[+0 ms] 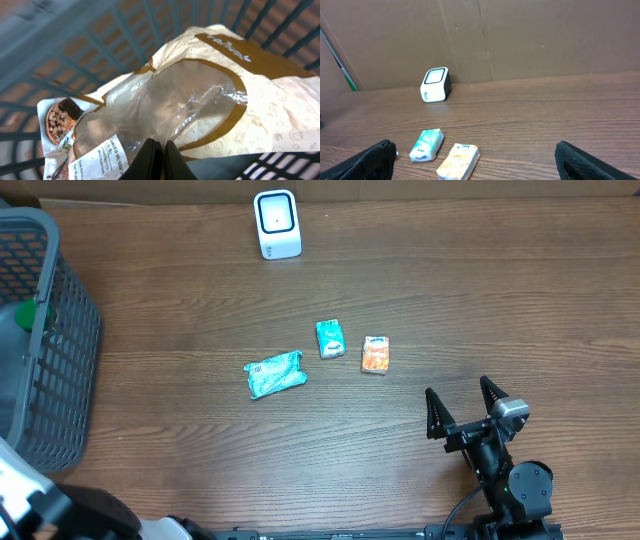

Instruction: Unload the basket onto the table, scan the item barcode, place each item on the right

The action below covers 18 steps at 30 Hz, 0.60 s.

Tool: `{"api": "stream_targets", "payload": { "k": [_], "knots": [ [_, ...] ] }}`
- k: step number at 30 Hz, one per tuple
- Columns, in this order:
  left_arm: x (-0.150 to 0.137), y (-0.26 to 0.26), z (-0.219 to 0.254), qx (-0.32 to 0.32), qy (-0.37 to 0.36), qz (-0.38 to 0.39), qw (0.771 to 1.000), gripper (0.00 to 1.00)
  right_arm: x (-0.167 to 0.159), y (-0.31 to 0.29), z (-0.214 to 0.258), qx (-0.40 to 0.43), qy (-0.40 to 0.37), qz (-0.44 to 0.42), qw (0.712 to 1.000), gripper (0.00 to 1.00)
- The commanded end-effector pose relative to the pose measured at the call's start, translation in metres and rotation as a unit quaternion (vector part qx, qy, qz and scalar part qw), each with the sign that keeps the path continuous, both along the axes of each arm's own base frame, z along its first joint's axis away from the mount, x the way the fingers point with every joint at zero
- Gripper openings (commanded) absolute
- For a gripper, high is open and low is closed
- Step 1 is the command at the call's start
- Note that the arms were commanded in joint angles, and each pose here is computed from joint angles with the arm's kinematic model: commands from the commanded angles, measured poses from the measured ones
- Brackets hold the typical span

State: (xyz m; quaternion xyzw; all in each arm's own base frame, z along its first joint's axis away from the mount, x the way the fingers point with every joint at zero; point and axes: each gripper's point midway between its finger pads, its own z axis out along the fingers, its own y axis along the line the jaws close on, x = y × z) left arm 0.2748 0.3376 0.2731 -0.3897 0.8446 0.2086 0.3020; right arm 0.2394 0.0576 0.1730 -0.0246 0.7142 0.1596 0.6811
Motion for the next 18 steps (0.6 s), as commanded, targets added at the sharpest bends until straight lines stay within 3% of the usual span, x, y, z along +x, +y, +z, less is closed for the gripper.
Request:
{"api": "stream_targets", "payload": {
  "k": [1,6,18],
  "knots": [
    [-0.003,-0.006,0.033,0.018,-0.050,0.023,0.998,0.04,0.000,-0.001,-0.002,0.002,-0.001,-0.002,1.000,1.00],
    [-0.006,-0.014,0.044,0.020,-0.068,0.029,0.997,0.04,0.000,-0.001,-0.002,0.002,-0.001,-0.002,1.000,1.00],
    [0.024,-0.043,0.063,0.040,-0.093,-0.018,0.995,0.04,0.000,-0.001,-0.002,0.002,-0.001,-0.002,1.000,1.00]
  ]
}}
